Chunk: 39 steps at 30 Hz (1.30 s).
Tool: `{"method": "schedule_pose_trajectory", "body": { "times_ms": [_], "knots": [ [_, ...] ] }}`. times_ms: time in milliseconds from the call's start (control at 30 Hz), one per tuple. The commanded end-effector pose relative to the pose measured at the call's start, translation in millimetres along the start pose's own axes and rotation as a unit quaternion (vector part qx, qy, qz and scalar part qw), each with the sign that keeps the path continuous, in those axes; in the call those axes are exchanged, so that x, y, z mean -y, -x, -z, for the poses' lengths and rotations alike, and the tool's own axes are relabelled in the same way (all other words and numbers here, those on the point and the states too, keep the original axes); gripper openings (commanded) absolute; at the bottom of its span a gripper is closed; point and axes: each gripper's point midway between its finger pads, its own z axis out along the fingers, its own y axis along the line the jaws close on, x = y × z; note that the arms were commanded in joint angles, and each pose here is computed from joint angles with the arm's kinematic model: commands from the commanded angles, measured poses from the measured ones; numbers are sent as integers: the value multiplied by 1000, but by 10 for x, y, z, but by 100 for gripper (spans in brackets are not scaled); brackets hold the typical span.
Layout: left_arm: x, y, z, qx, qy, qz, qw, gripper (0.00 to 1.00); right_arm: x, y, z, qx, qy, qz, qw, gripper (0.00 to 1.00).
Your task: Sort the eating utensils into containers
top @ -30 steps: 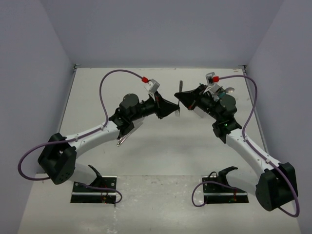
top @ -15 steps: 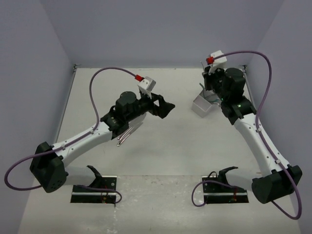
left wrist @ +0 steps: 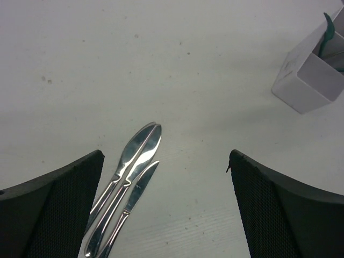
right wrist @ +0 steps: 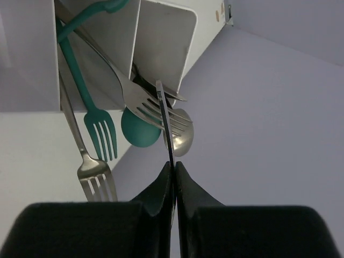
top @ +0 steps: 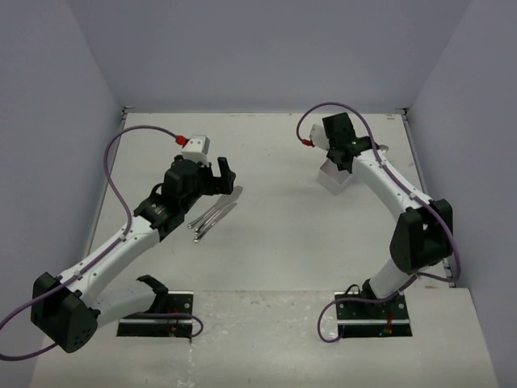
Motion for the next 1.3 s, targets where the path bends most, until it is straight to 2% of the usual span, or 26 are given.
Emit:
{"method": "schedule_pose_trajectory", "body": {
  "times_ms": [0,333,500,700,1033,1067,1133,1167,1200,1267],
  "knots": [
    [-142,13,68,1,30,-4,1000,100,397,-101,232,-67,-74,52,994,2],
    [-334,-102,96,-25,68,-24,997,100,100,135,-13,-112,-58,183,975,6],
    [-398,-163,102,-37,83,-25,996,100,108,238,-164,-135,-66,210,966,8],
    [-418,-278,42,-59,82,-26,995,100,-12,256,-328,-157,-34,262,952,10],
    [-412,-415,-98,-88,72,-31,993,100,-230,298,-324,-143,-9,243,959,8],
    [-406,-409,-111,-86,70,-31,993,100,-267,326,-301,-138,-10,247,959,10],
    [-418,-414,-128,-88,70,-30,993,100,-240,361,-230,-129,-21,238,962,22],
    [-411,-423,-135,-90,68,-30,993,100,-237,391,-189,-125,-26,235,964,30],
    [-415,-445,-147,-94,67,-30,993,100,-231,413,-155,-121,-29,230,965,51],
    [-375,-450,-163,-95,54,-35,993,100,-169,485,-40,-103,-42,218,970,60]
  ]
}}
